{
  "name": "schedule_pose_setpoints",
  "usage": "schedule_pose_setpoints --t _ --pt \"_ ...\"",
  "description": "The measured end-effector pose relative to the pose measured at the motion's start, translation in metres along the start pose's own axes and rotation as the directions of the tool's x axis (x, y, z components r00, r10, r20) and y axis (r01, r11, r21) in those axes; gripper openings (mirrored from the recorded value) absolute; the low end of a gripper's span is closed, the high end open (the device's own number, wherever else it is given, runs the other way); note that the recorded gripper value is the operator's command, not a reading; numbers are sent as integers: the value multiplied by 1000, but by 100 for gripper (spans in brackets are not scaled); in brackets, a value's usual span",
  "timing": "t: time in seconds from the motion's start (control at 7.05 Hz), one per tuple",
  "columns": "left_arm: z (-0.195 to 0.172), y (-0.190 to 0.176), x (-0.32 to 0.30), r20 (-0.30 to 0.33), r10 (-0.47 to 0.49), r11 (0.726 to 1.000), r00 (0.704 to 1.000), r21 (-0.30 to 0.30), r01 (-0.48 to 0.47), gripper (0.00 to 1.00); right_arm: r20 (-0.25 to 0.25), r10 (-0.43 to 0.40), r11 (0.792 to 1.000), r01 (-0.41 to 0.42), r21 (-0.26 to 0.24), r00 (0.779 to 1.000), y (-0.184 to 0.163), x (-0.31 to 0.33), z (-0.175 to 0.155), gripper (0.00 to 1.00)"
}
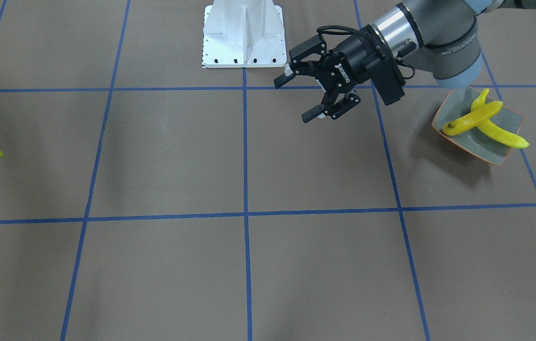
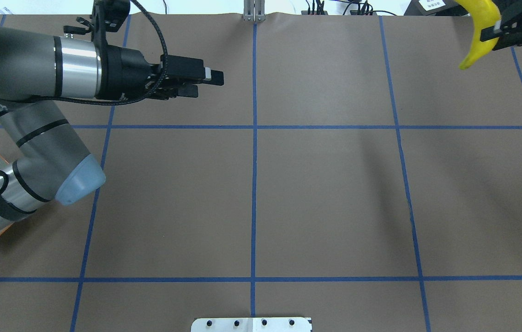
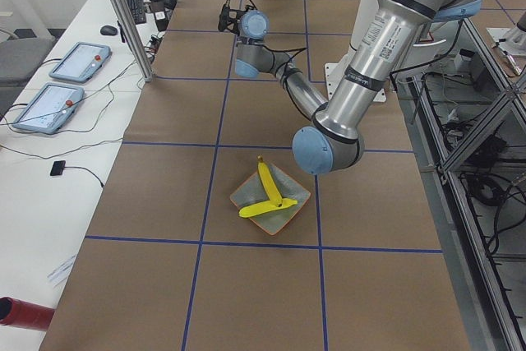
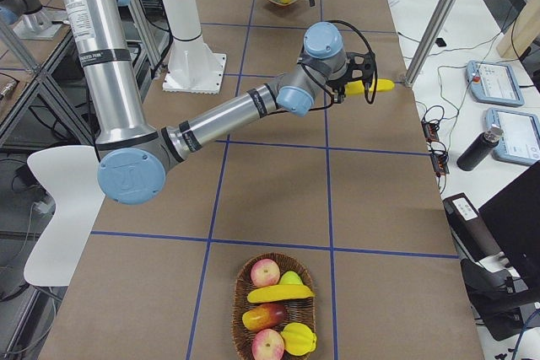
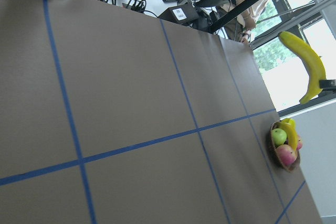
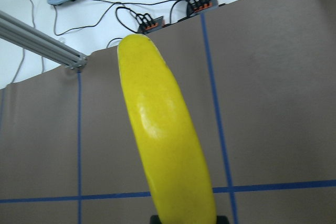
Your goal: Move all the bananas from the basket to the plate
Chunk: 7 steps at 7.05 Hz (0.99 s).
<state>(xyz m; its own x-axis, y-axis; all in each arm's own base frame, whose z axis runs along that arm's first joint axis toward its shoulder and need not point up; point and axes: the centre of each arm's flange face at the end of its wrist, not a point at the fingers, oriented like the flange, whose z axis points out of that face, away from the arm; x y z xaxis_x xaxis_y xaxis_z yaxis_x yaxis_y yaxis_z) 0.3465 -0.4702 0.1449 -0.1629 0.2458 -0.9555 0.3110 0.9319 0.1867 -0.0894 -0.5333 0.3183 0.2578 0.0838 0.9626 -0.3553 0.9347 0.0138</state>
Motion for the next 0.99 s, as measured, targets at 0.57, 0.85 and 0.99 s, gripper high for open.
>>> schedule_pose_setpoints --t 0.57,0.85,0.99 --pt "28 2 48 -91 -172 979 981 93 181 100 133 3 999 -8 36 991 86 -128 66 0" --pt "31 2 52 -104 -218 968 970 106 229 100 180 -24 997 11 72 983 136 -170 99 0" --pt "32 1 52 -108 -242 961 964 113 253 100 194 -36 995 17 96 980 159 -186 117 0"
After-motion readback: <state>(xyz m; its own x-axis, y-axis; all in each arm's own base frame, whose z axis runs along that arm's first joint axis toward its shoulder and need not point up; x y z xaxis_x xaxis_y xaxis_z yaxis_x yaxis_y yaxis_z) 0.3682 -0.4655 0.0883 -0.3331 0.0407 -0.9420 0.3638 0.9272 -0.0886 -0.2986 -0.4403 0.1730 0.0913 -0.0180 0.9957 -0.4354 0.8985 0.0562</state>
